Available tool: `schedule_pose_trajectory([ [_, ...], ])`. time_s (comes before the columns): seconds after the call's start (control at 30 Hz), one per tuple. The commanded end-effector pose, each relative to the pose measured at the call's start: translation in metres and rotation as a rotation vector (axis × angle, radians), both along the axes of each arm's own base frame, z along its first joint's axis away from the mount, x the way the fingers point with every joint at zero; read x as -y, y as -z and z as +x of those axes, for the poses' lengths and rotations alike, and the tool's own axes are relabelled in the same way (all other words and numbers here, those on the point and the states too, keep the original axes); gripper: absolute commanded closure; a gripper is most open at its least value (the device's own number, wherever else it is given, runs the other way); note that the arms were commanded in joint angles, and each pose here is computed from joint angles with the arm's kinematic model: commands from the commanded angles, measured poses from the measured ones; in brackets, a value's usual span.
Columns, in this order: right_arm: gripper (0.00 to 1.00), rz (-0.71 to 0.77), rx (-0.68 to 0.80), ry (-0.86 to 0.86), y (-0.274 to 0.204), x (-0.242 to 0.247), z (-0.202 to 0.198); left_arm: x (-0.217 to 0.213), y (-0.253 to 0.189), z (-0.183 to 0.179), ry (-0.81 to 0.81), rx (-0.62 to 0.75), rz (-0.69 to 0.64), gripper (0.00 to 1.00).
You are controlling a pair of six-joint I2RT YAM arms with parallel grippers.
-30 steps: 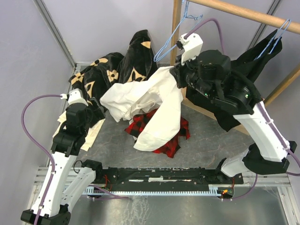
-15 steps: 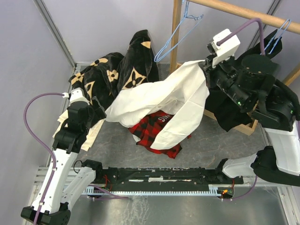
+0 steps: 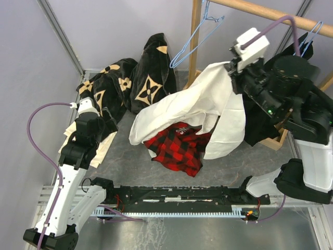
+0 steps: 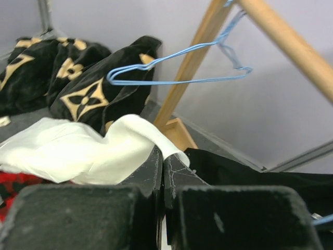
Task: Place the shirt on the hanger
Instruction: Pick up the shirt from the center of the board.
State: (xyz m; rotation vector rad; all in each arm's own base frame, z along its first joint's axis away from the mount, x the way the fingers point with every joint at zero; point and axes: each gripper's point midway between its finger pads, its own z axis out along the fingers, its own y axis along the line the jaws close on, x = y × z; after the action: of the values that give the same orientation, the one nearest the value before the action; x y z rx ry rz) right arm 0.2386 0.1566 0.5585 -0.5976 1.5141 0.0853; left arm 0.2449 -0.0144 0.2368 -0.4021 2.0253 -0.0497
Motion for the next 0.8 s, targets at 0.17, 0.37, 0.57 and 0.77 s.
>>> schedule_pose_trajectory([
  [0.17,1.0,-0.005,-0.142,-0.217,0.047,-0.074,0.008,0.0,-0.007,0.006,0.0,0.037,-0.005,0.15],
  [0.37,1.0,0.039,-0.11,-0.201,0.04,-0.065,0.004,0.004,-0.007,0.007,0.018,0.036,-0.012,0.15],
  [0.57,1.0,0.165,0.002,-0.174,-0.008,-0.04,-0.008,0.025,-0.016,0.009,0.131,0.062,-0.058,0.1],
  [0.77,1.0,0.413,0.203,-0.224,-0.092,-0.013,-0.038,0.031,-0.028,0.009,0.148,0.113,-0.103,0.01],
])
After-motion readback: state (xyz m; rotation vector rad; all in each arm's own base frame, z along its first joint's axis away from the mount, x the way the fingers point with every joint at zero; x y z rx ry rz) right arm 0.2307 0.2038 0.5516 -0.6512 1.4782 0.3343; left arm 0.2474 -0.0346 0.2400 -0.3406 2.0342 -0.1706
